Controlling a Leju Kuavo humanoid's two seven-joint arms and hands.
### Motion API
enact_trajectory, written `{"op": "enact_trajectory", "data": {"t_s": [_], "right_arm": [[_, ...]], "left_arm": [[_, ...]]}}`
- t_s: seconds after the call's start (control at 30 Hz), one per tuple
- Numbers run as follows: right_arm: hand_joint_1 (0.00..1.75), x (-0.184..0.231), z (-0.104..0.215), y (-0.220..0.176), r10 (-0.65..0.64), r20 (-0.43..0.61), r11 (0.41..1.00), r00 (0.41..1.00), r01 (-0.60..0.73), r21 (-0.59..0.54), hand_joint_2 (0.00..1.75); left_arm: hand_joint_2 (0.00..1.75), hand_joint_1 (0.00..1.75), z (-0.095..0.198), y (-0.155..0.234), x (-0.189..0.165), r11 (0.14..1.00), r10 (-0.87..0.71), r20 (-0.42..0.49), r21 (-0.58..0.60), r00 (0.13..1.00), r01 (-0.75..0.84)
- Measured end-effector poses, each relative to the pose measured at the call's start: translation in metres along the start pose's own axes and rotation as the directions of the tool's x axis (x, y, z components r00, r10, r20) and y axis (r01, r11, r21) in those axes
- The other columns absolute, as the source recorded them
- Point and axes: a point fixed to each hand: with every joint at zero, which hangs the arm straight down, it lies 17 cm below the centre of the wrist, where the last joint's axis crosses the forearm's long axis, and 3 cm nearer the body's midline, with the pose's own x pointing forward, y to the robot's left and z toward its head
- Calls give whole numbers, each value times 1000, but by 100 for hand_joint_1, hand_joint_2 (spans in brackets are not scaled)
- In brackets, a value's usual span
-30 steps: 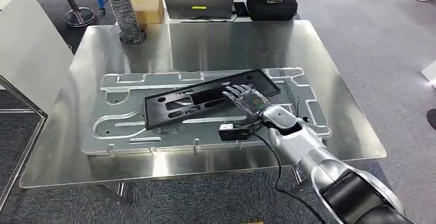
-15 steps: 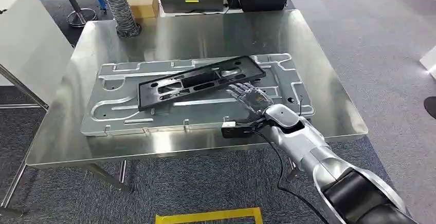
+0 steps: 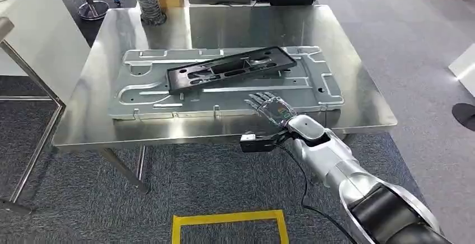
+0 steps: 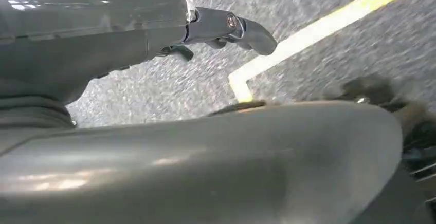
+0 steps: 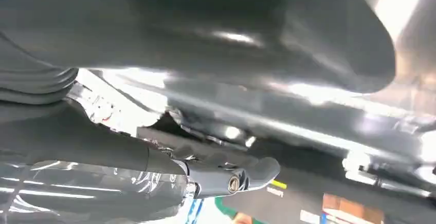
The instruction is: Take the parts from the cabinet and place them on the table.
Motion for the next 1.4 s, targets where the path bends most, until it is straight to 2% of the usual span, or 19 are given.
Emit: {"op": "enact_trajectory", "data": {"t_s": [0.27, 0.77, 0.9, 0.97, 1.1, 1.27, 1.33, 1.4], "right_arm": [[0, -3, -1, -7, -3, -1, 1000, 1000, 3, -13, 0], [0, -4, 2, 6, -20, -10, 1000, 1000, 20, 10, 0], [0, -10, 9, 18, -70, -46, 997, 997, 70, 10, 0], [0, -21, 22, 37, -125, -92, 992, 988, 126, 14, 0], [0, -36, 66, 102, -254, -210, 963, 944, 266, 32, 0], [0, -54, 107, 147, -346, -333, 929, 877, 371, 11, 0], [0, -58, 125, 170, -391, -399, 900, 829, 435, 21, 0], [0, -55, 152, 204, -500, -478, 822, 722, 569, -1, 0]], "left_arm": [[0, 0, 0, -2, 1, 1000, -2, 1, -3, 1000, 2], [0, 0, 0, 2, 1, 1000, -9, 15, 8, 1000, 9], [0, 0, 0, 2, 0, 1000, 1, 19, 12, 1000, -2], [0, 0, 0, 3, 1, 1000, 6, 23, 16, 1000, -7], [0, 0, 1, 0, -6, 1000, 22, 11, 13, 1000, -22], [0, 0, 1, -3, -4, 999, 33, 13, 8, 999, -33], [0, 0, 1, -3, -4, 999, 38, 8, 8, 999, -38], [0, 0, 1, -3, -6, 999, 45, -2, 7, 999, -45]]}}
